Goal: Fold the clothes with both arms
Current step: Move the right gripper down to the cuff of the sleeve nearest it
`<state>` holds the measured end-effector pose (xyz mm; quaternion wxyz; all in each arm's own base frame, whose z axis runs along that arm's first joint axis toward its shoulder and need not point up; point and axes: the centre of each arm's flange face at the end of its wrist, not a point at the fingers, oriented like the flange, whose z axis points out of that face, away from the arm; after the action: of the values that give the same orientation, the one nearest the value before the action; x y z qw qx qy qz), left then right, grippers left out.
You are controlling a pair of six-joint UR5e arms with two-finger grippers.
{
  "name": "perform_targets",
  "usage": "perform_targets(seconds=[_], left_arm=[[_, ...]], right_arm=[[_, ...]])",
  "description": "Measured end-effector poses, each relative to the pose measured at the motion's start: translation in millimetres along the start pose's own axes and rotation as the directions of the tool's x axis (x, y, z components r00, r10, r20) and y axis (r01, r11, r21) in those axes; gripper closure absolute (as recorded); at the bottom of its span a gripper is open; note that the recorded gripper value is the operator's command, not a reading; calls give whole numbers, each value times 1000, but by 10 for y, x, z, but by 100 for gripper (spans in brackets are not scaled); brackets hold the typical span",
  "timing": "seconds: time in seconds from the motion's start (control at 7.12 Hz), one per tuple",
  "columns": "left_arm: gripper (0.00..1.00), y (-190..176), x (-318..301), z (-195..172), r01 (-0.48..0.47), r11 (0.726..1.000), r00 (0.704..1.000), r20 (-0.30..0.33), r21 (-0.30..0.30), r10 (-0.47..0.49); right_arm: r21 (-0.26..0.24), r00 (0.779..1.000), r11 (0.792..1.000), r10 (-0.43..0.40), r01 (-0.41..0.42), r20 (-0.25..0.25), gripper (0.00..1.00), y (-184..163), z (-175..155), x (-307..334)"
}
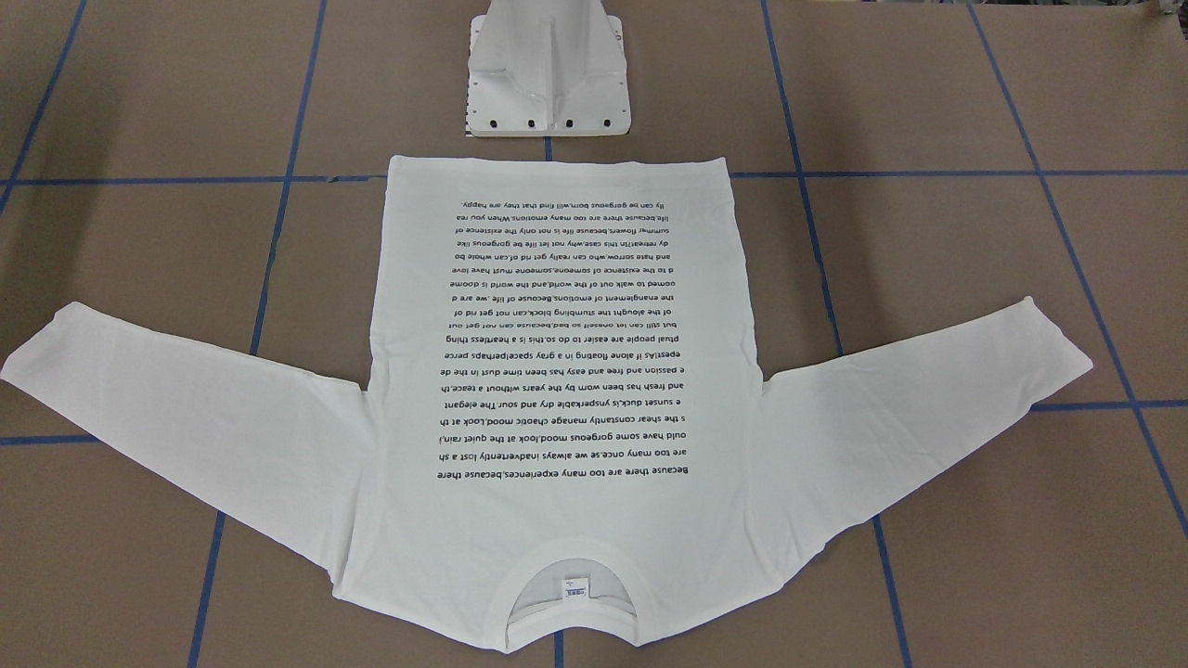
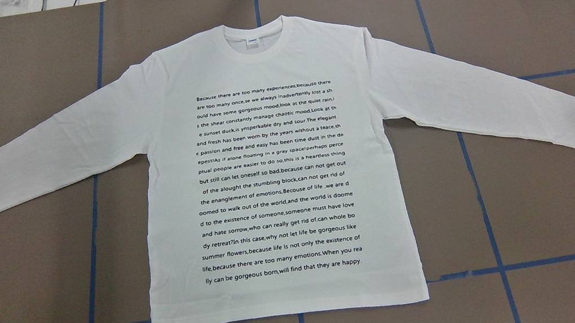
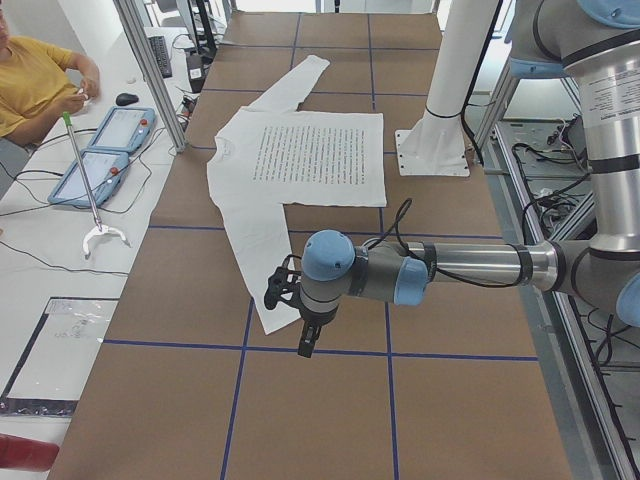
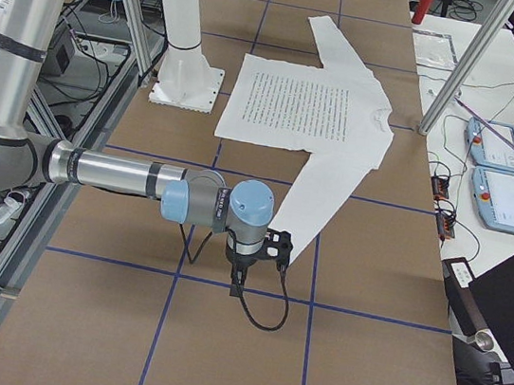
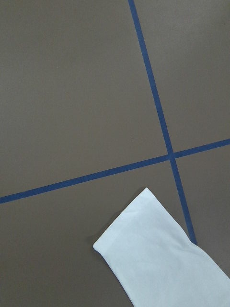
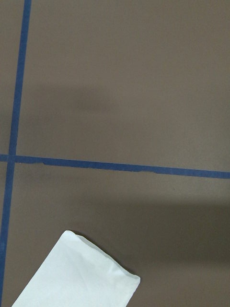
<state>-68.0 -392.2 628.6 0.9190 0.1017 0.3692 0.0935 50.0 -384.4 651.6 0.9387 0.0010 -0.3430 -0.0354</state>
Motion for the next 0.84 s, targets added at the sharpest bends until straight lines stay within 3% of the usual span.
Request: perform_targets(seconds=[0.28, 0.56, 0.84], left_arm=[[0, -32, 61, -63, -15, 1000, 1000, 0, 14, 15], [0, -97, 184, -198, -48, 998, 999, 6, 48, 48], [0, -195, 340, -381, -133, 982, 991, 28, 136, 130]], right_arm=[[18, 1000, 1000, -15, 16, -4, 0, -21, -91, -73], [67, 998, 996, -56, 56, -7, 0, -72, -319, -264], [186, 988, 970, -153, 155, -25, 0, -233, -637, -526]])
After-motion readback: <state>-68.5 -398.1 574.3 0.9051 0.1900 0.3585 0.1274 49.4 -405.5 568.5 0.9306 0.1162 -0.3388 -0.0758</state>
